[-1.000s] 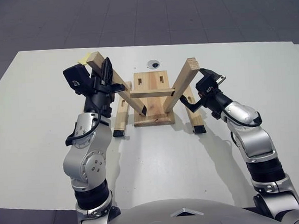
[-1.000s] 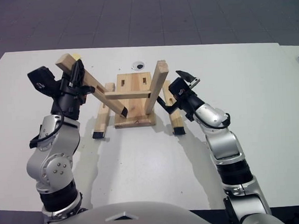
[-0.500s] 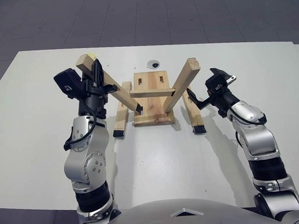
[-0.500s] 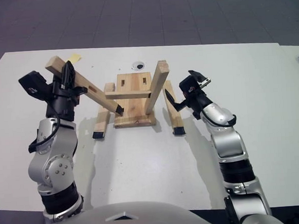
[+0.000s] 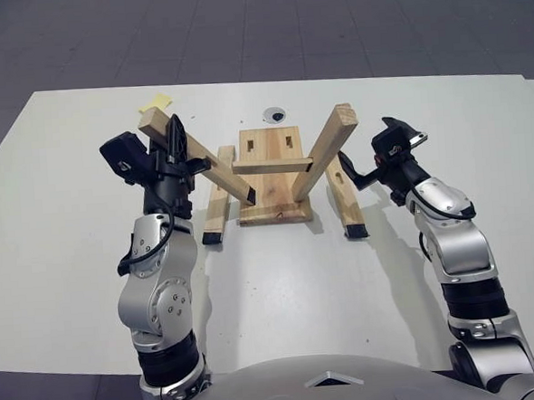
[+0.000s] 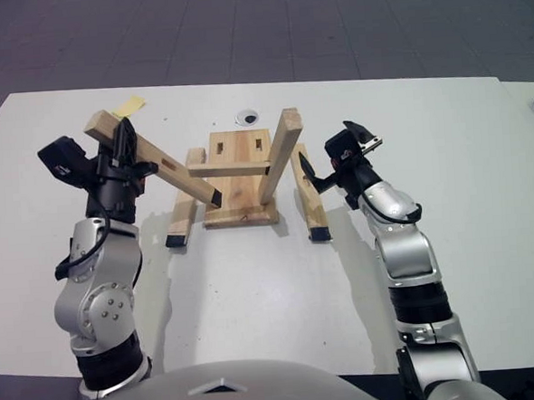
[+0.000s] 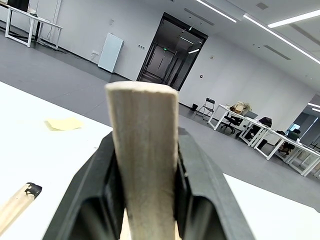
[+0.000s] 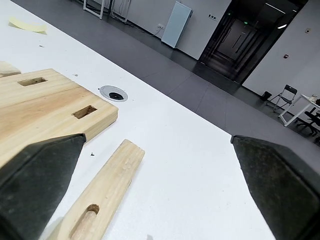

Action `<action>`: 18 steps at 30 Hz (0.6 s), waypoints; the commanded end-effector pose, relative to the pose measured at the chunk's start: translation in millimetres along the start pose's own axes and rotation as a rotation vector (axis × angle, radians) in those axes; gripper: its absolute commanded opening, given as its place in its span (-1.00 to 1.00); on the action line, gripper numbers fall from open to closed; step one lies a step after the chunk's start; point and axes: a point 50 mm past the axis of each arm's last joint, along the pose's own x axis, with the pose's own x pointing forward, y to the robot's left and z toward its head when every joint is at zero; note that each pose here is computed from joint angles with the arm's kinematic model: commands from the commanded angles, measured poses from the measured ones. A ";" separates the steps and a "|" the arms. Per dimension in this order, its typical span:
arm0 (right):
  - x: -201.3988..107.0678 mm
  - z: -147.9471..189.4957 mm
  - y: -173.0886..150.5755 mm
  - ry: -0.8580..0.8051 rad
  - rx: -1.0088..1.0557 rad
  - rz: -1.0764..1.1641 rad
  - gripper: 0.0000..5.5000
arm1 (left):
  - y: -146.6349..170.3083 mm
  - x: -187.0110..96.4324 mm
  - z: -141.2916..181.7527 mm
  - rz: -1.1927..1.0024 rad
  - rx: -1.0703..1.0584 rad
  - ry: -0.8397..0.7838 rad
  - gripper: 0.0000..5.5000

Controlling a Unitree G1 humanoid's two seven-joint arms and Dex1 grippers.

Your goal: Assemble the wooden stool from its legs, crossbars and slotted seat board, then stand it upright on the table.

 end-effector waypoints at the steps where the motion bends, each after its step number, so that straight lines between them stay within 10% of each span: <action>1: 13.3 22.2 -14.0 -0.097 -0.032 -0.132 0.96 | 15.9 -13.0 -34.0 0.019 0.139 0.205 -0.63; 18: -9.6 162.2 -36.4 -0.673 0.038 -0.154 0.96 | 10.8 -17.5 -91.3 -0.010 0.306 0.456 -0.63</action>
